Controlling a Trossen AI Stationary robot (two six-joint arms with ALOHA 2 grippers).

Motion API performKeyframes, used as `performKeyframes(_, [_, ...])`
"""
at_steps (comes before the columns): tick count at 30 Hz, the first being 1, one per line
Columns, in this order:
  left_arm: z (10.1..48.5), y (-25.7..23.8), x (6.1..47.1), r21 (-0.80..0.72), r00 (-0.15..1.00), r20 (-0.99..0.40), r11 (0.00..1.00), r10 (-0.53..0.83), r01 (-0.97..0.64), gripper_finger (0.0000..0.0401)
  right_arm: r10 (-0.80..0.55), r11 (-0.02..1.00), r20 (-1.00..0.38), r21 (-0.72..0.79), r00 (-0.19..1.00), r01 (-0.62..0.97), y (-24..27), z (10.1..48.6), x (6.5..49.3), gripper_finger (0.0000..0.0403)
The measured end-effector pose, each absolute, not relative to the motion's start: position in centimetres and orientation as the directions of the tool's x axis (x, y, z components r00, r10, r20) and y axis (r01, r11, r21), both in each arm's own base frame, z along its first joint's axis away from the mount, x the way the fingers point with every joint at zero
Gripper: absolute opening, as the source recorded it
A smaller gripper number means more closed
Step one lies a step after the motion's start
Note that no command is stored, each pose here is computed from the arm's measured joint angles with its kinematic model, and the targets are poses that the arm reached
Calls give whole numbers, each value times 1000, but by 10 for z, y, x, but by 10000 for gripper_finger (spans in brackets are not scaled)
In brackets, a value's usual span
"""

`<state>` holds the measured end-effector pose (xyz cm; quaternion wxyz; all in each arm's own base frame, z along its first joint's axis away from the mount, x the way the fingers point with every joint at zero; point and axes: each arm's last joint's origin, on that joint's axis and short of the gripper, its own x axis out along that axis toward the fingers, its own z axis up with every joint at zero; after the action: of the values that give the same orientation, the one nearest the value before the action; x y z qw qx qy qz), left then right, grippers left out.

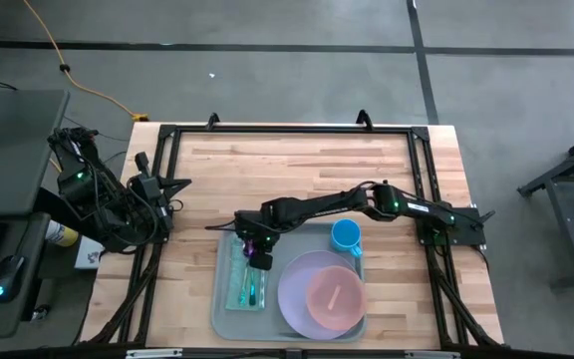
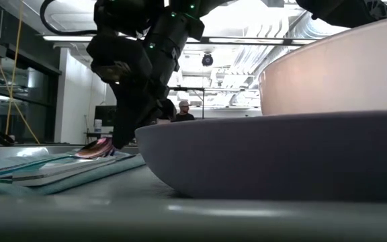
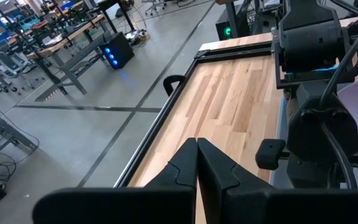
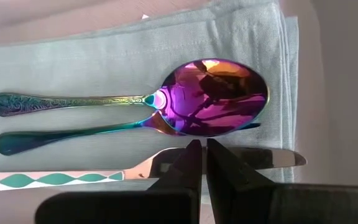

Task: Set up tray
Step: Put the violet spoon on the light green table napkin to the left of the violet fork

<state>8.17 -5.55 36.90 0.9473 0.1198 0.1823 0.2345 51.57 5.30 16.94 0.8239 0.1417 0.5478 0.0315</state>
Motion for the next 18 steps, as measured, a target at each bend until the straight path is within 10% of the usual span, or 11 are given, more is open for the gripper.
performKeyframes(18, [369,-55,82,317,823,-290,861,488,-399,42,260,940,-835,334,485,72,54,167,527,0])
